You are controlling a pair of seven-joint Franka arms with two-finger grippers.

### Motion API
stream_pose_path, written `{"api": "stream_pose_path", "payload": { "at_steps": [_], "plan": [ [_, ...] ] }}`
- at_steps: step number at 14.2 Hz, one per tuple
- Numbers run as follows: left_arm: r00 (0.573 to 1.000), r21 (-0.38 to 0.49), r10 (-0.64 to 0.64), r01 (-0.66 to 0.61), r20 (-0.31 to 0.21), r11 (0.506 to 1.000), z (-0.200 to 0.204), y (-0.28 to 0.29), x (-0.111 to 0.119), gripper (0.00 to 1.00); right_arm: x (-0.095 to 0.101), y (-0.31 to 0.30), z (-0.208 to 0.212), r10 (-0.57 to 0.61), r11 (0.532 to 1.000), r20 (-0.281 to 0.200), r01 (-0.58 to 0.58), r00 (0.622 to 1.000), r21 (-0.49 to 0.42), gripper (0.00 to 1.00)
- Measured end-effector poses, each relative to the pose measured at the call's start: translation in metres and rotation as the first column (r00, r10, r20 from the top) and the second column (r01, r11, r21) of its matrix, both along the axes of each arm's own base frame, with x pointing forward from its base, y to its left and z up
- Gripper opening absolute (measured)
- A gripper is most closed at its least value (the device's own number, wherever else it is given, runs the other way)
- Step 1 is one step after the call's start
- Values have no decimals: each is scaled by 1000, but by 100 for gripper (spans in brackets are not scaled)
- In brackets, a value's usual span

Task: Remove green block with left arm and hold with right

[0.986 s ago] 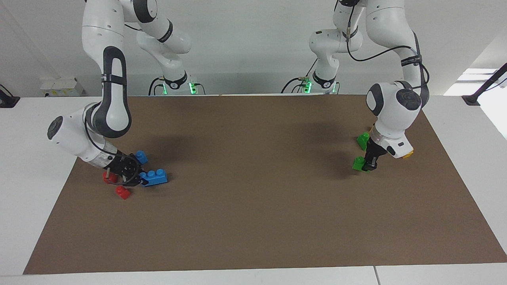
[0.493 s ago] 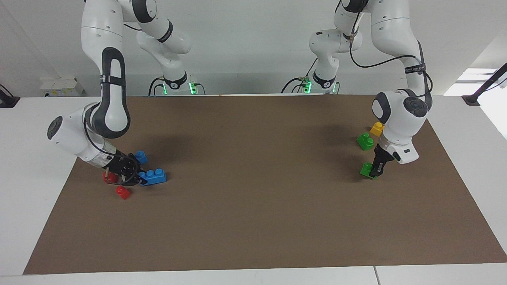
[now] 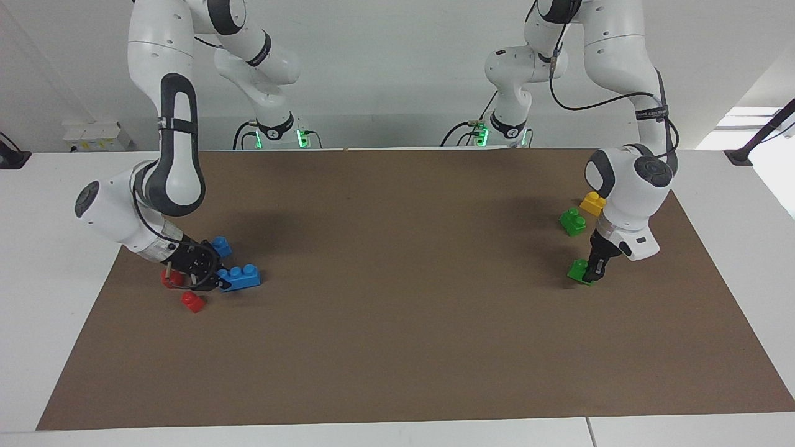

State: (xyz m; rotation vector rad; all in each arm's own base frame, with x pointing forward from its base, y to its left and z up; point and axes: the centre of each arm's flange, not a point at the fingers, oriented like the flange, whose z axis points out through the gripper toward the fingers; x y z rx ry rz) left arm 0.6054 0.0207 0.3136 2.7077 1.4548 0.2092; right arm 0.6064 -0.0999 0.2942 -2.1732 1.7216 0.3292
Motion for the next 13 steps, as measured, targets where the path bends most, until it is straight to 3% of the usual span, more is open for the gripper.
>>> {"api": "stream_pose_path", "payload": {
  "at_steps": [4, 5, 7, 9, 13],
  "plan": [
    [1000, 0, -1, 1, 3, 1000, 0, 0, 2, 36, -1, -1, -3, 4, 1000, 10, -4, 1000, -8, 70],
    [1000, 0, -1, 1, 4, 1000, 0, 0, 2, 36, -1, -1, -3, 4, 1000, 11, -4, 1000, -8, 70],
    [1000, 0, -1, 1, 4, 1000, 0, 0, 2, 36, -1, 0, -2, 7, 1000, 13, -6, 1000, -8, 80],
    [1000, 0, -2, 2, 4, 1000, 0, 0, 2, 35, 2, 2, 2, 12, 1000, 21, -11, 1000, -8, 80],
    [1000, 0, -5, 5, -2, 1000, -4, -1, 2, 76, 5, 8, 32, 28, 1000, 29, -29, 999, 12, 80]
  ]
}}
